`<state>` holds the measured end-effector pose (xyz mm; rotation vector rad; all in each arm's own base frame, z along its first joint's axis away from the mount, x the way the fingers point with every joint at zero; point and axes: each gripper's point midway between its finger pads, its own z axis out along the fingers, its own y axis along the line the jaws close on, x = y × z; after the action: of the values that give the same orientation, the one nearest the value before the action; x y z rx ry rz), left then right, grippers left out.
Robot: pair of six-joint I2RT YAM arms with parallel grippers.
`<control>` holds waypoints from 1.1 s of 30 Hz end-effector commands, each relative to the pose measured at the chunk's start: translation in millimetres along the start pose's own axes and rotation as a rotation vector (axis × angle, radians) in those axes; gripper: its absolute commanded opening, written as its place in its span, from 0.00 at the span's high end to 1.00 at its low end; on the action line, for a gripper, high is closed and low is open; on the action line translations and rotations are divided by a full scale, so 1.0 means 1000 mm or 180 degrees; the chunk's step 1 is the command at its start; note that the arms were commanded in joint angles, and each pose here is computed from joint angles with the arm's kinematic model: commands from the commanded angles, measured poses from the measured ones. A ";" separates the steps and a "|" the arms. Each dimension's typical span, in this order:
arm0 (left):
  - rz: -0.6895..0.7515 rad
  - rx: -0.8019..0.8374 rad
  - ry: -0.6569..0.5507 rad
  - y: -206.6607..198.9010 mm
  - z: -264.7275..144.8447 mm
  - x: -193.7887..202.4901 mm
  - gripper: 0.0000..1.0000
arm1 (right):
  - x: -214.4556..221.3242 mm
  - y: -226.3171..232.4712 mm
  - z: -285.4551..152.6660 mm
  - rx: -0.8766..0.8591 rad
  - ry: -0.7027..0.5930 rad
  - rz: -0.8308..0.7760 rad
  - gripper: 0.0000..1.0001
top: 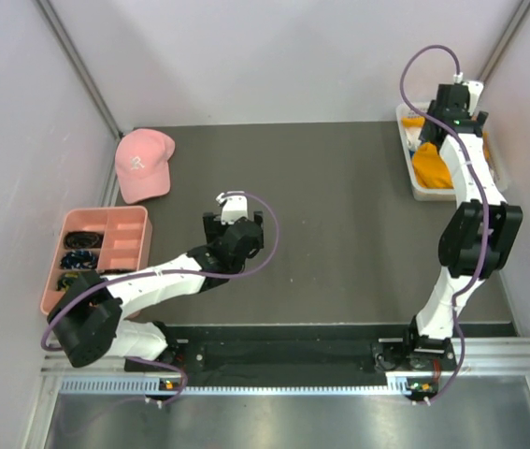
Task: Fold and stack the t-shirts
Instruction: Grab crumpled tshirt from bin with the right arm
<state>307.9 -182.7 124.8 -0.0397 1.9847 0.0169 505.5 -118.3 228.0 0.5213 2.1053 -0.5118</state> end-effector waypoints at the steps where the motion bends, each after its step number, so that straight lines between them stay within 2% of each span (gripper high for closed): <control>1: -0.0008 -0.0052 -0.0081 0.007 -0.001 -0.007 0.01 | 0.001 0.001 0.001 -0.0090 0.0045 0.0003 0.18; 15: 0.0013 -0.0070 -0.0028 0.010 0.003 -0.002 0.01 | 0.037 0.005 0.017 -0.0182 0.0332 -0.0023 0.20; 18: 0.0021 -0.0071 -0.0024 0.010 0.003 -0.002 0.01 | 0.038 0.003 0.021 -0.0186 0.0348 0.0016 0.24; 21: 0.0030 -0.0077 -0.0019 0.010 0.005 -0.001 0.01 | 0.040 0.001 0.025 -0.0178 0.0370 0.0020 0.30; 27: 0.0071 -0.0082 0.0014 0.009 0.006 0.002 0.01 | 0.042 0.002 0.030 -0.0200 0.0382 0.0056 0.52; 28: 0.0067 -0.0085 0.0009 0.009 0.006 0.001 0.01 | 0.042 0.001 0.030 -0.0201 0.0383 0.0054 0.59; 30: 0.0089 -0.0099 0.0019 0.010 0.007 0.002 0.01 | 0.041 0.002 0.031 -0.0202 0.0379 0.0056 0.66; 31: 0.0093 -0.0102 0.0023 0.010 0.008 0.003 0.01 | 0.042 0.001 0.032 -0.0199 0.0381 0.0057 0.75; 33: 0.0110 -0.0110 0.0039 0.010 0.008 0.005 0.01 | 0.041 0.001 0.032 -0.0196 0.0376 0.0054 0.83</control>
<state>311.3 -174.1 119.9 -0.0343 1.9955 0.0525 499.4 -119.3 180.7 0.5270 2.2318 -0.4197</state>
